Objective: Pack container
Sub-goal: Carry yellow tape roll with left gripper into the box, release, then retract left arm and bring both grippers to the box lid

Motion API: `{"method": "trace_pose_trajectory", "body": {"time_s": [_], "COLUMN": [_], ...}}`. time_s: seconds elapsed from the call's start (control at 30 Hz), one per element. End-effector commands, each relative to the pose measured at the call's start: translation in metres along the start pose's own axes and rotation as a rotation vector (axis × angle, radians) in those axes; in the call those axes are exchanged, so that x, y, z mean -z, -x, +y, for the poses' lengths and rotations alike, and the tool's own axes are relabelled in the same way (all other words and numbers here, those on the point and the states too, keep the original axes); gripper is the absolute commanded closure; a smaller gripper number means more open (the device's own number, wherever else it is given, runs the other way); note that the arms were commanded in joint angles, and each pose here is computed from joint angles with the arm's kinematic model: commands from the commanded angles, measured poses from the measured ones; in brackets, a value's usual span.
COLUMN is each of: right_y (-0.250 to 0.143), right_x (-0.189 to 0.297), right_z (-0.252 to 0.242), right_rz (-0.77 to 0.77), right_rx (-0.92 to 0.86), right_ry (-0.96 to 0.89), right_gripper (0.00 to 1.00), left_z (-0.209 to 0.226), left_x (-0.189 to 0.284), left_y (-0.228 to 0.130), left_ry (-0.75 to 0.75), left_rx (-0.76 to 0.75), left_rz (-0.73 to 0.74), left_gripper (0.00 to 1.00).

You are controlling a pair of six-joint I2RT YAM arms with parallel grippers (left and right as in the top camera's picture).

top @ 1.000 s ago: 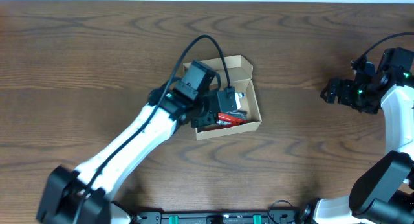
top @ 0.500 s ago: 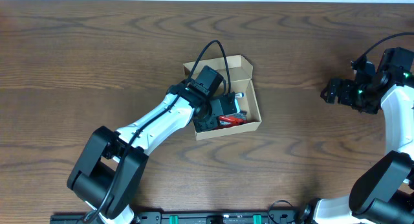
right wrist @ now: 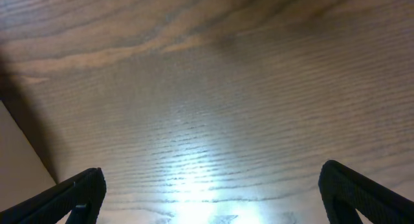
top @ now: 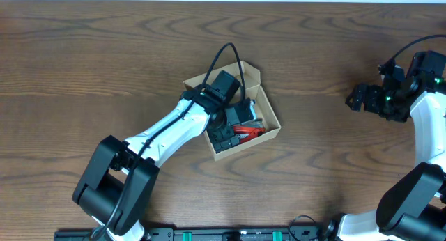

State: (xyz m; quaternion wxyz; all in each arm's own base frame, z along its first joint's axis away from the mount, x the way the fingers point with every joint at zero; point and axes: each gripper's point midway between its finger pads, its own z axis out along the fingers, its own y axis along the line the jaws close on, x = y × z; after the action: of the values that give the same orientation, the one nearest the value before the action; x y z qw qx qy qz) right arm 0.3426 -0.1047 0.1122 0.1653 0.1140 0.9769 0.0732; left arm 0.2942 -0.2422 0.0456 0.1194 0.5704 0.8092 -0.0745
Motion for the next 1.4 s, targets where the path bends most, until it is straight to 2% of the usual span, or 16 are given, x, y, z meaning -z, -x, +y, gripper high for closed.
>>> {"method": "trace_pose_trajectory", "body": {"time_s": [0.0, 0.13, 0.27, 0.33, 0.4, 0.43, 0.47, 0.5, 0.63, 0.73, 0.8, 0.87, 0.97, 1.0, 1.1, 1.37], "right_y": [0.004, 0.016, 0.03, 0.035, 0.042, 0.046, 0.05, 0.054, 0.067, 0.072, 0.071, 0.07, 0.068, 0.068, 0.066, 0.054], "right_x": [-0.001, 0.004, 0.011, 0.015, 0.018, 0.021, 0.023, 0.027, 0.042, 0.044, 0.042, 0.038, 0.029, 0.026, 0.015, -0.038], "right_z": [0.009, 0.03, 0.045, 0.046, 0.041, 0.037, 0.034, 0.033, 0.034, 0.034, 0.03, 0.024, 0.015, 0.013, 0.014, 0.059], "right_rz": [-0.014, -0.065, -0.122, -0.137, -0.148, -0.152, -0.158, -0.165, -0.195, -0.21, -0.203, -0.19, -0.17, -0.164, -0.14, 0.002], "right_rx": [0.031, 0.042, 0.064, 0.08, 0.095, 0.096, 0.093, 0.1, 0.126, 0.082, 0.037, -0.006, -0.075, -0.101, -0.138, -0.122], "right_ry": [0.031, 0.149, 0.232, 0.222, 0.157, 0.119, 0.083, 0.053, -0.005, -0.022, -0.038, -0.07, -0.114, -0.128, -0.124, 0.144], "right_gripper": [0.01, 0.01, 0.02, 0.2, 0.54, 0.75, 0.89, 0.99, 0.99, 0.99, 0.98, 0.99, 0.98, 0.98, 0.99, 0.99], "left_z": [0.03, 0.051, 0.063, 0.071, 0.083, 0.091, 0.098, 0.106, 0.134, 0.141, 0.143, 0.147, 0.145, 0.146, 0.148, 0.135], "left_x": [0.043, 0.099, 0.15, 0.171, 0.191, 0.2, 0.207, 0.213, 0.234, 0.239, 0.239, 0.241, 0.242, 0.24, 0.225, 0.155], "left_y": [0.025, 0.041, 0.043, 0.034, 0.019, 0.008, -0.003, -0.015, -0.073, -0.105, -0.111, -0.107, -0.077, -0.072, -0.072, -0.091], "left_ry": [0.14, 0.255, 0.301, 0.312, 0.328, 0.34, 0.353, 0.364, 0.395, 0.322, 0.247, 0.142, -0.015, -0.044, -0.07, -0.2], "left_rx": [0.075, 0.156, 0.274, 0.376, 0.496, 0.57, 0.638, 0.713, 1.069, 1.284, 1.363, 1.349, 1.146, 1.121, 1.136, 1.227], "left_rz": [-0.046, -0.07, -0.095, -0.1, -0.108, -0.114, -0.123, -0.128, -0.147, -0.173, -0.218, -0.301, -0.455, -0.487, -0.5, -0.486], "left_gripper": [0.05, 0.05, 0.05, 0.05, 0.05, 0.0, 0.07, 0.1, 0.35, 0.73, 0.94, 0.94, 0.94, 0.94, 0.94, 0.94]}}
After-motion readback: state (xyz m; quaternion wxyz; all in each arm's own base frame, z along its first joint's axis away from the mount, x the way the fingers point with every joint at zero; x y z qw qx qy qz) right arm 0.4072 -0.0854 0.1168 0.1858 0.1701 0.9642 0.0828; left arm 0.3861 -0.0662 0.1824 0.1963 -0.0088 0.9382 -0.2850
